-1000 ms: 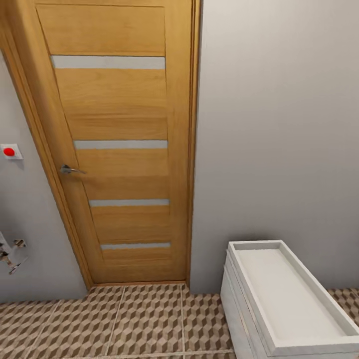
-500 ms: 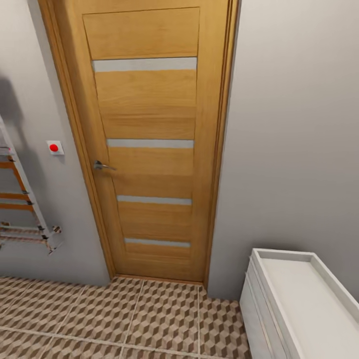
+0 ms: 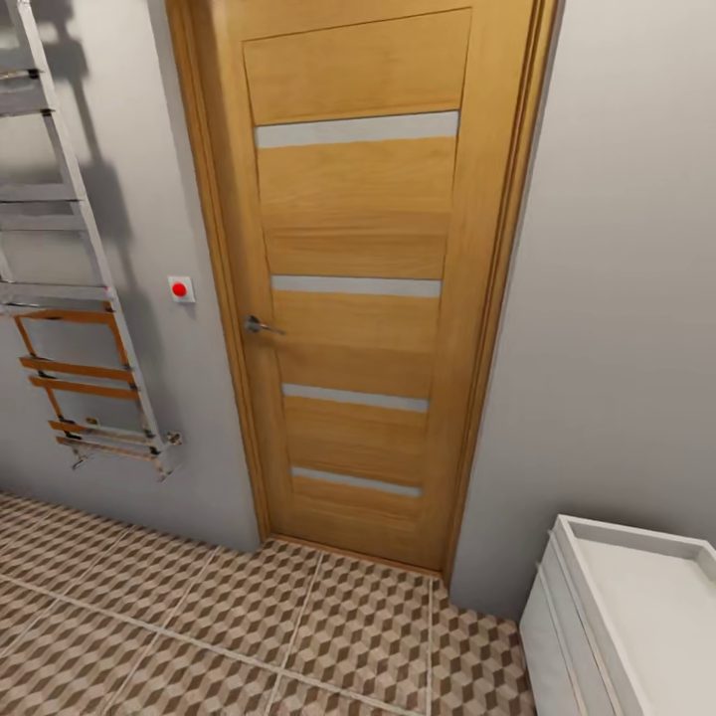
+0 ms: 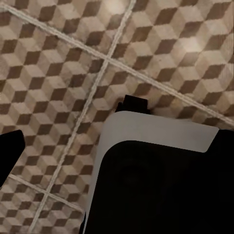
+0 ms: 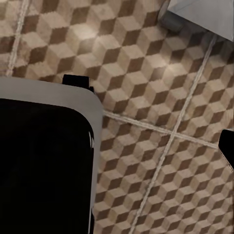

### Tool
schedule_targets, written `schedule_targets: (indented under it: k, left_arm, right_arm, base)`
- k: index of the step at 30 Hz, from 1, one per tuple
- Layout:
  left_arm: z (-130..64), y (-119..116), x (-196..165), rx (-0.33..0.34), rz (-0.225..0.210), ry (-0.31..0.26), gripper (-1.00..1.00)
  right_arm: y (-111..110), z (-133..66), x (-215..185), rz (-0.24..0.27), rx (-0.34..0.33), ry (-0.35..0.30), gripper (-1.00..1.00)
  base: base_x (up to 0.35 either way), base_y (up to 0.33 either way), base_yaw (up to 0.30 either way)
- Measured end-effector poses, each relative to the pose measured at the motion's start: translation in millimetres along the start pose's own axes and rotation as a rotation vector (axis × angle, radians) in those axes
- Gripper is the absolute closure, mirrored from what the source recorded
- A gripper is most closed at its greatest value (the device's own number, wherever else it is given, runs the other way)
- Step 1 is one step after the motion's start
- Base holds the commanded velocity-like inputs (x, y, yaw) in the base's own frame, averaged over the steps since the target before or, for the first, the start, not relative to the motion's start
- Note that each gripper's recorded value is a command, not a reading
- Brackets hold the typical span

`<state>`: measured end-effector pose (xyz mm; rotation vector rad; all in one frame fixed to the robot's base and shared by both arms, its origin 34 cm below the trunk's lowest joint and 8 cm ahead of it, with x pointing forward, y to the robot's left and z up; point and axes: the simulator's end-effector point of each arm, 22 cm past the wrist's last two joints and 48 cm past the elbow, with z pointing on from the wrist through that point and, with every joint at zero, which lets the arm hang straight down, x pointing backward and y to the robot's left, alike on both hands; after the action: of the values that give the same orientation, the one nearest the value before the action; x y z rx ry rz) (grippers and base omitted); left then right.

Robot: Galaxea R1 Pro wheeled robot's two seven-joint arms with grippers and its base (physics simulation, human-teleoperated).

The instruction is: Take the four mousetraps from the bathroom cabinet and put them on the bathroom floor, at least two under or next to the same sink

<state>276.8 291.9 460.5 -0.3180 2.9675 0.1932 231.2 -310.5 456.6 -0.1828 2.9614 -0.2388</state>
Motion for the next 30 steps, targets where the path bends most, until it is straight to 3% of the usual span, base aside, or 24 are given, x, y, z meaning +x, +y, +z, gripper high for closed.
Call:
schedule_targets:
  k: [19, 30]
  left_arm:
    - [0.0, -0.3, 0.1, 0.0, -0.006, 0.001, -1.0]
    - [-0.2, -2.3, 0.9, 0.003, -0.018, 0.003, -1.0]
  right_arm:
    - [-1.0, 0.1, -0.4, -0.003, 0.001, -0.002, -1.0]
    - [-2.2, 0.1, -1.5, -0.006, 0.006, -0.006, -1.0]
  base:
    - [0.0, 0.0, 0.291]
    - [0.0, 0.0, 0.086]
